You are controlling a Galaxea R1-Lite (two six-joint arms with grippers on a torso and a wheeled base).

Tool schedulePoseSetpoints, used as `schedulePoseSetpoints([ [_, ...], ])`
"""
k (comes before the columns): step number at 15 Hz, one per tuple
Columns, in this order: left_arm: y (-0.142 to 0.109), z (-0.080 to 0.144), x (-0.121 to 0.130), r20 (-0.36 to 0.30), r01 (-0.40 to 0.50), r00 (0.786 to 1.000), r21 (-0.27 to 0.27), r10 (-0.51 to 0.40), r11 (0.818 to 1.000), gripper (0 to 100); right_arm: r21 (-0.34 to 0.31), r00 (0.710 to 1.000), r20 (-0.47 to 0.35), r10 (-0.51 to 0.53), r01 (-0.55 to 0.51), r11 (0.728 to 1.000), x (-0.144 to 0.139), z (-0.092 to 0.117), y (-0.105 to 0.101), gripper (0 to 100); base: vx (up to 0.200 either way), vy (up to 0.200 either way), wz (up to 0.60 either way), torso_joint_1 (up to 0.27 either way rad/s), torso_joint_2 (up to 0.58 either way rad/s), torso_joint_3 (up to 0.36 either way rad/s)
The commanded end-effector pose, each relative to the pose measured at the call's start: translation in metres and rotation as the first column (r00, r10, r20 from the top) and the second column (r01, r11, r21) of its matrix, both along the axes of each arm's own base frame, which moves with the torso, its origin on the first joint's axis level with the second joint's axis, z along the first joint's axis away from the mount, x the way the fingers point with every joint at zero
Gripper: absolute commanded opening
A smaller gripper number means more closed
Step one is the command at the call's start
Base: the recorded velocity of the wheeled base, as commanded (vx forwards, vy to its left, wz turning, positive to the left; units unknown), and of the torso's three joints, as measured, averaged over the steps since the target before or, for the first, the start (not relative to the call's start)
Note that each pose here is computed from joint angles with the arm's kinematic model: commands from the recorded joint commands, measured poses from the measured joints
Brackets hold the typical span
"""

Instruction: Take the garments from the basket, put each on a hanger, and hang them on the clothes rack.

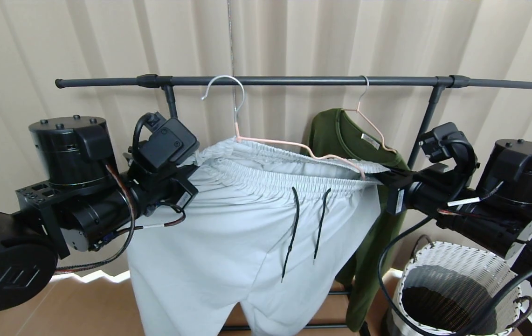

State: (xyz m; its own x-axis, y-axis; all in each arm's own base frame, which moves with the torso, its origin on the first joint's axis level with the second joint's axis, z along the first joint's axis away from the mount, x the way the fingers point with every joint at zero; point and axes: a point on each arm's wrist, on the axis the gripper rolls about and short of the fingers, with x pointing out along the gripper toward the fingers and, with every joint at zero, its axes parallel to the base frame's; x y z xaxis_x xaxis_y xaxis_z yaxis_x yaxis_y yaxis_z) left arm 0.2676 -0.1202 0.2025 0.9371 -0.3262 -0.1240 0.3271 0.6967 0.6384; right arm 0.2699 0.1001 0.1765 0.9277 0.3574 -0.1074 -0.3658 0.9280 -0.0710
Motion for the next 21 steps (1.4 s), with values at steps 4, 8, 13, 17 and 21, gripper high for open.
schedulePoseSetpoints([
  [4, 0.01, -0.017, 0.005, 0.031, -0.031, 0.999, 0.099, 0.028, 0.995, 0, -0.013, 1.0, -0.029, 0.005, -0.006, 1.0, -0.002, 0.003, 0.001, 0, 0.0, 0.0, 0.0, 0.0, 0.0, 0.0],
  [8, 0.007, -0.02, 0.009, 0.037, -0.073, 0.997, 0.095, 0.07, 0.993, 0, -0.03, 0.992, -0.075, 0.105, -0.108, 0.994, -0.028, 0.014, 0.021, 0, 0.0, 0.0, 0.0, 0.0, 0.0, 0.0],
  [13, -0.006, -0.028, 0.008, -0.002, -0.068, 0.998, 0.052, 0.068, 0.996, 0, -0.038, 0.959, -0.105, 0.264, -0.269, 0.962, -0.064, 0.034, 0.049, 0, 0.0, 0.0, 0.0, 0.0, 0.0, 0.0],
  [17, -0.01, -0.028, 0.009, -0.005, -0.112, 0.994, 0.035, 0.112, 0.993, 0, -0.046, 0.944, -0.128, 0.306, -0.313, 0.949, -0.073, 0.03, 0.057, 0, 0.0, 0.0, 0.0, 0.0, 0.0, 0.0],
  [21, -0.022, -0.026, 0.011, -0.021, -0.14, 0.99, -0.049, 0.139, 0.989, 0, -0.059, 0.938, -0.163, 0.306, -0.319, 0.946, -0.08, 0.025, 0.053, 100, 0.0, 0.0, 0.0, 0.0, 0.0, 0.0],
])
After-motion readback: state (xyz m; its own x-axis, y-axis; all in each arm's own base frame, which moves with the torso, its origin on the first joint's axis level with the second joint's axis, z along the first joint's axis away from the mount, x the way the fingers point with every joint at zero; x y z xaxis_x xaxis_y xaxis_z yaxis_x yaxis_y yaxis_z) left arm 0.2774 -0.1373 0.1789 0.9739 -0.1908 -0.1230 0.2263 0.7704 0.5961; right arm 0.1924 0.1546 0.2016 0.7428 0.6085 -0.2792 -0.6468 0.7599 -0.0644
